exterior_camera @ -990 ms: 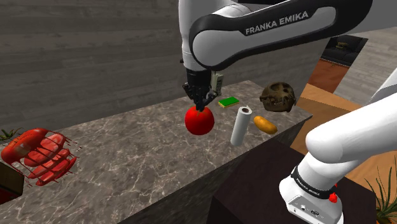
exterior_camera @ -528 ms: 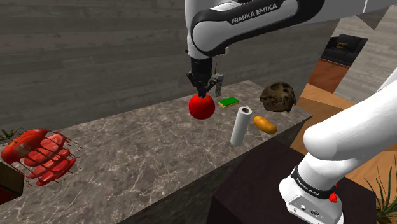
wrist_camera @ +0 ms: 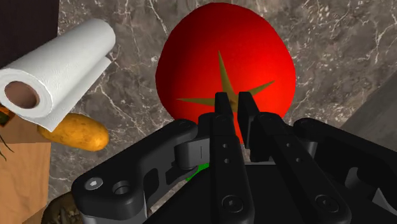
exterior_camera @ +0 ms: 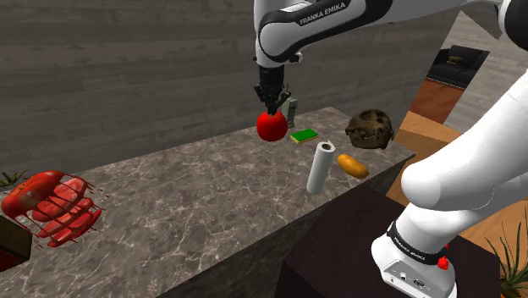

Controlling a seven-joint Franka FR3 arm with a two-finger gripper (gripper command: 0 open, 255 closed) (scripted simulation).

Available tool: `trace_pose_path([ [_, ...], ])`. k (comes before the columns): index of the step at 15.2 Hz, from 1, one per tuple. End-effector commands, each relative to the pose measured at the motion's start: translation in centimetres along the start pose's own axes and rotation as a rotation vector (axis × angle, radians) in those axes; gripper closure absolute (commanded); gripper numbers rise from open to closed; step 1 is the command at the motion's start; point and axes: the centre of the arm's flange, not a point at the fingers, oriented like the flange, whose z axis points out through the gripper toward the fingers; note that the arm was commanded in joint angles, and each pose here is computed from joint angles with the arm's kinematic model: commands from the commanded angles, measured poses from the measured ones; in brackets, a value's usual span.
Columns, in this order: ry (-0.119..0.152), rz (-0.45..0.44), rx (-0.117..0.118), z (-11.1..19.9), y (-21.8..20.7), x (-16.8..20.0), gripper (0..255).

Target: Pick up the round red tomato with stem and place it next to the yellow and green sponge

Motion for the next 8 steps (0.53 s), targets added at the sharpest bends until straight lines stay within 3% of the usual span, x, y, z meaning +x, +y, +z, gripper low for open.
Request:
trace_pose_path([
  [1, 0.001, 0.000, 0.000, 0.2, -1.4, 2.6, 255],
  [8, 0.001, 0.000, 0.000, 1.3, -5.7, 10.7, 255],
])
